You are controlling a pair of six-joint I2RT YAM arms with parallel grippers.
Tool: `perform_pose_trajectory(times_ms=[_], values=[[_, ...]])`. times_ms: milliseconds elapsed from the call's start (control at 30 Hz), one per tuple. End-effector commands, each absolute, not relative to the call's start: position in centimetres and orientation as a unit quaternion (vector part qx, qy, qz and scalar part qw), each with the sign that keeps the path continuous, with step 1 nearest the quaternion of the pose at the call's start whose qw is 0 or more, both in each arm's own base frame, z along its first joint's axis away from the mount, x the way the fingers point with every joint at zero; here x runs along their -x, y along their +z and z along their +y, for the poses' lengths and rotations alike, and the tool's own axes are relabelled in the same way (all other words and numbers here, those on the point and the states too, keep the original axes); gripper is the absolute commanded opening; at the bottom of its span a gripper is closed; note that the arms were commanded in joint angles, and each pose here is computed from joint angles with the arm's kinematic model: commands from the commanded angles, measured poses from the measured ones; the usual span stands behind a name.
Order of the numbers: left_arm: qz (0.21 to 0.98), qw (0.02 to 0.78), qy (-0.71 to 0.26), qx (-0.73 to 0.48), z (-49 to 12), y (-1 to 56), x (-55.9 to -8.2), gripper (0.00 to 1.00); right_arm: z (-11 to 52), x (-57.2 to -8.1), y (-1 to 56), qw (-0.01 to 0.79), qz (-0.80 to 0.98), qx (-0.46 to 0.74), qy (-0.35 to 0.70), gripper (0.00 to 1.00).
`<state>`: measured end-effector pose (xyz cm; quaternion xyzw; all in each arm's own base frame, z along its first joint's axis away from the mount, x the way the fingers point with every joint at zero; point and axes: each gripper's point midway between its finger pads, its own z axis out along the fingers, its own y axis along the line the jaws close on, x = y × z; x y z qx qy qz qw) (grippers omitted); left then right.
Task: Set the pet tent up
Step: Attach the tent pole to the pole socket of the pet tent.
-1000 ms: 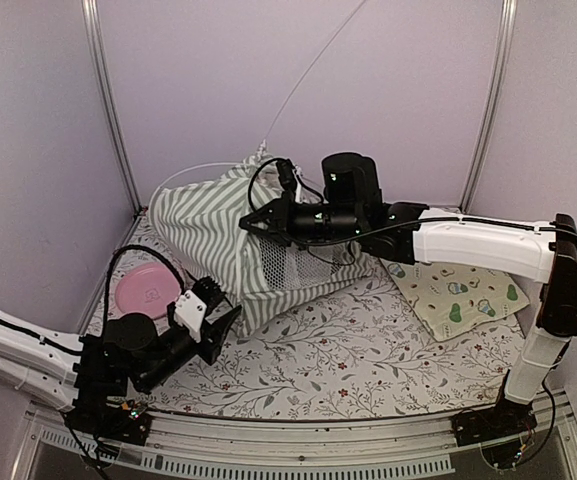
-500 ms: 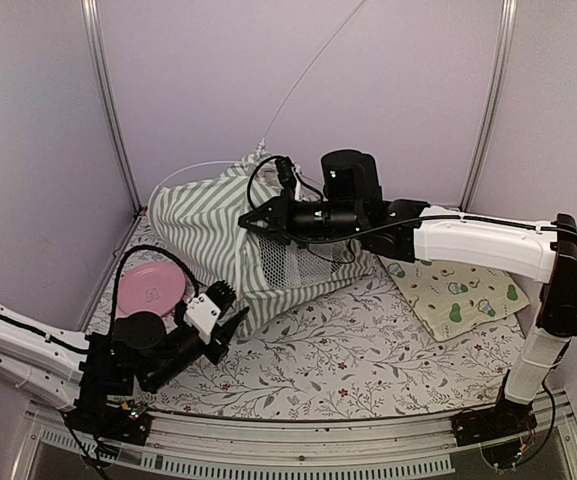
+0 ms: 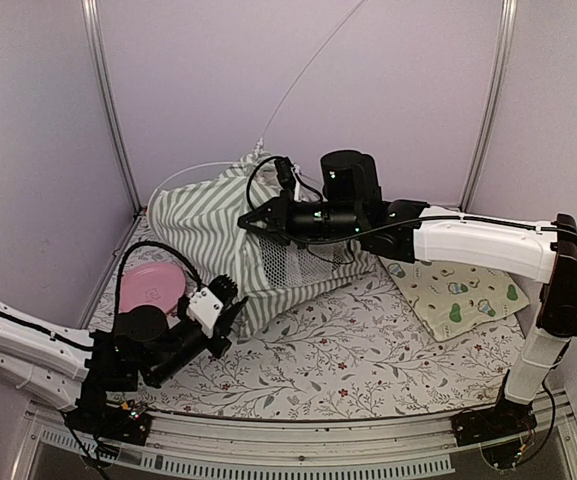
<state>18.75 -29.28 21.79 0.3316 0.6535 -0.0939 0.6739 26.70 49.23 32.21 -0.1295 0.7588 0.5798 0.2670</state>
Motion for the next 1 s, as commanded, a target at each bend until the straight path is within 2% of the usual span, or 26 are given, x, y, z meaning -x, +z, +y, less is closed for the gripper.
perform_pose_trajectory(times_ms=[0,67,100,500,967], values=[[0.647,0.685,-0.108,-0.318,-29.9,23.2,-19.1,0.10,48.8,-27.5,36.2,0.314,0.725,0.126,0.600,0.00],[0.648,0.685,-0.108,-0.315,-29.8,23.1,-19.2,0.01,48.8,-27.6,36.2,0.316,0.725,0.125,0.599,0.00],[0.649,0.684,-0.109,-0.315,-29.7,23.1,-19.1,0.00,48.8,-27.7,36.1,0.316,0.726,0.124,0.597,0.00],[0.653,0.662,-0.172,-0.326,-29.6,24.2,-17.2,0.00,48.2,-30.4,35.9,0.389,0.730,0.109,0.551,0.00],[0.647,0.652,-0.231,-0.322,-29.6,26.1,-16.6,0.00,49.5,-29.7,33.3,0.399,0.729,0.115,0.544,0.00]])
